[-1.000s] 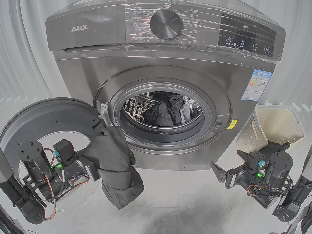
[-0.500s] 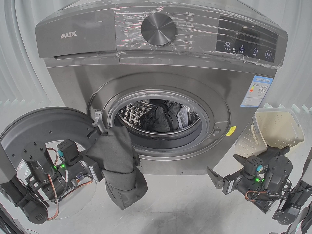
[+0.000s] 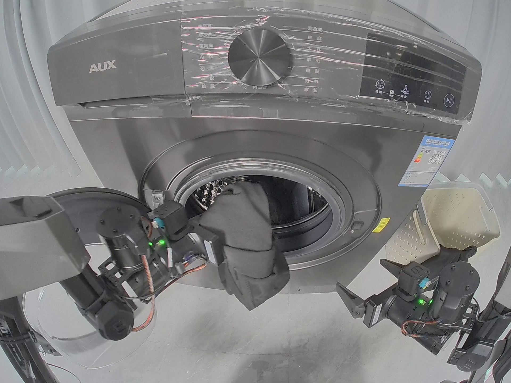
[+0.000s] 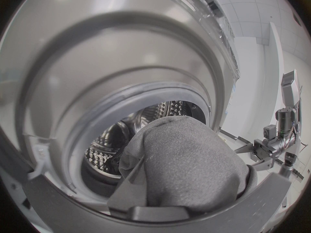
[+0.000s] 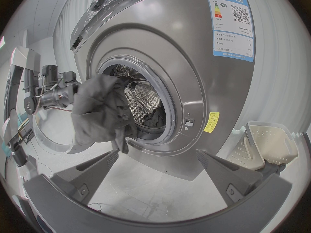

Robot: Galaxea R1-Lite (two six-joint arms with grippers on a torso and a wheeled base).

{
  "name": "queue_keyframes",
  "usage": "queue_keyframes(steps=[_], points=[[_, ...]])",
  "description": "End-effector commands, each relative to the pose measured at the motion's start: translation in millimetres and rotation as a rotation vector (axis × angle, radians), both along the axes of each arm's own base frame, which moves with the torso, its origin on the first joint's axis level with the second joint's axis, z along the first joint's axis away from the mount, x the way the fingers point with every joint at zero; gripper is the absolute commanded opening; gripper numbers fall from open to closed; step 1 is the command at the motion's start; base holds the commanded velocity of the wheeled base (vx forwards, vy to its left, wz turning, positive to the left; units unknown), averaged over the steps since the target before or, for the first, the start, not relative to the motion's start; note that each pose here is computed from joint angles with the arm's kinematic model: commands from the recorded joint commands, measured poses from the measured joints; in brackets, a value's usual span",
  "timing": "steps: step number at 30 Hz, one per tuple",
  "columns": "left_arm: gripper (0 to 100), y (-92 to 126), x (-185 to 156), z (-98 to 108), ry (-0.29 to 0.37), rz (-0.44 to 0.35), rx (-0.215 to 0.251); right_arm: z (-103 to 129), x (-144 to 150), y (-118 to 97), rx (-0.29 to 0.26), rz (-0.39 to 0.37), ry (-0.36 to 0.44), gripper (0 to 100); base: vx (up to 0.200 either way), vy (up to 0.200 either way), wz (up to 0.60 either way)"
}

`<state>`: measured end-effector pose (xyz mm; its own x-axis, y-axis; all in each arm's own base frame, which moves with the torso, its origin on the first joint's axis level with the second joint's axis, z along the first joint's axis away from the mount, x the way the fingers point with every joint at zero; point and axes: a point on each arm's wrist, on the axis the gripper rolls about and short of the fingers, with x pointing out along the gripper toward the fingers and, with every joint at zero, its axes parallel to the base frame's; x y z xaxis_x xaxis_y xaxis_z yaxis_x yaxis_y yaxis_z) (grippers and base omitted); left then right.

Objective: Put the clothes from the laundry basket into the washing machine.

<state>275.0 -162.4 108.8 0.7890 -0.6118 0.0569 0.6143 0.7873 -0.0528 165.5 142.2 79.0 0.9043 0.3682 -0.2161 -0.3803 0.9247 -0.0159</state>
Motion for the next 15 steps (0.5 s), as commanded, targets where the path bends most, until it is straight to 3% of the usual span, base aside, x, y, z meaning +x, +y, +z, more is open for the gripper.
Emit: queue_keyframes(steps=[1,10,15], points=[[0,-34,34,-32,0.021,-0.048,0.000,3,-2,-1,0.008,0.003,-0.008,100,0.000,0.000,0.00],[0,-57,73,-41,-0.044,0.032,-0.052,4,-5,2,0.011,0.020,-0.012,100,0.000,0.000,0.00],[0,-62,87,-52,-0.048,0.046,-0.055,3,-6,3,0.008,0.029,-0.008,100,0.000,0.000,0.00]])
